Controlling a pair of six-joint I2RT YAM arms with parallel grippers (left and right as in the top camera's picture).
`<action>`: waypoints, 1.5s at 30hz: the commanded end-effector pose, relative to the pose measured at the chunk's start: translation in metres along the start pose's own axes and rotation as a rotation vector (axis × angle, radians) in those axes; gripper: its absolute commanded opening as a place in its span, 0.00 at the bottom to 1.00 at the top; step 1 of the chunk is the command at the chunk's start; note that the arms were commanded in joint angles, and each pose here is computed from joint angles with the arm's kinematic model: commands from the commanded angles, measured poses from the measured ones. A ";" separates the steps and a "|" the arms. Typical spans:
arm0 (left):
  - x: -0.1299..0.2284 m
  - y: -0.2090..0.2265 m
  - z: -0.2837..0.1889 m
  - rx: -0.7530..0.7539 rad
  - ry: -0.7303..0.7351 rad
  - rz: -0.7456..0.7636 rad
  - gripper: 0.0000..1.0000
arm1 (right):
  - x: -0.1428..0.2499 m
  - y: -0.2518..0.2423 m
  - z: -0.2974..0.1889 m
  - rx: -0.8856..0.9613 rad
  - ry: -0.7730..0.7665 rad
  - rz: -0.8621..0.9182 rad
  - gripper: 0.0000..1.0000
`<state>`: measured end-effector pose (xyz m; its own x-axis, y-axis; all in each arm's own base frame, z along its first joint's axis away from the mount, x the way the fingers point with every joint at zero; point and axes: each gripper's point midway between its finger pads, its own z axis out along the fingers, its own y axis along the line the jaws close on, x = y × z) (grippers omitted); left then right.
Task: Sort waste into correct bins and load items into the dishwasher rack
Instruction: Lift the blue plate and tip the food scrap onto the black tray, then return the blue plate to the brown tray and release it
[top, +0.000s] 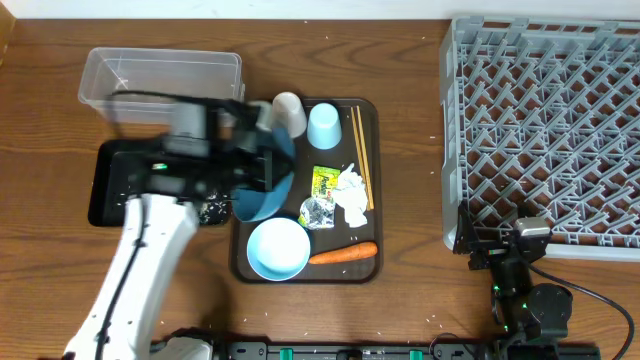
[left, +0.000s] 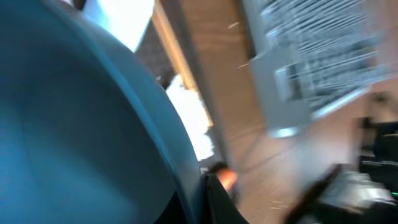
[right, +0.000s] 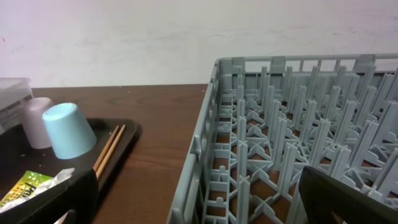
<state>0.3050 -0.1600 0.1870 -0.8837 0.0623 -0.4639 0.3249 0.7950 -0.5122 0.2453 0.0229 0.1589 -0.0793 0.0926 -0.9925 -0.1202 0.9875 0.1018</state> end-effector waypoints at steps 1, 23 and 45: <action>-0.002 0.030 0.016 -0.277 -0.010 0.031 0.06 | 0.001 -0.004 0.000 0.017 0.004 -0.005 0.99; 0.015 0.030 0.090 -0.274 0.117 0.093 0.42 | 0.001 -0.004 0.000 0.017 0.004 -0.005 0.99; 0.049 -0.026 0.042 -0.210 0.168 0.151 0.60 | 0.001 -0.004 0.000 0.017 0.004 -0.005 0.99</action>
<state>0.2815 -0.1917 0.1488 -0.8796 0.2335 -0.4144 0.3651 0.8899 -0.2736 0.2453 0.0228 0.1589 -0.0793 0.0926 -0.9925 -0.1199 0.9876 0.1017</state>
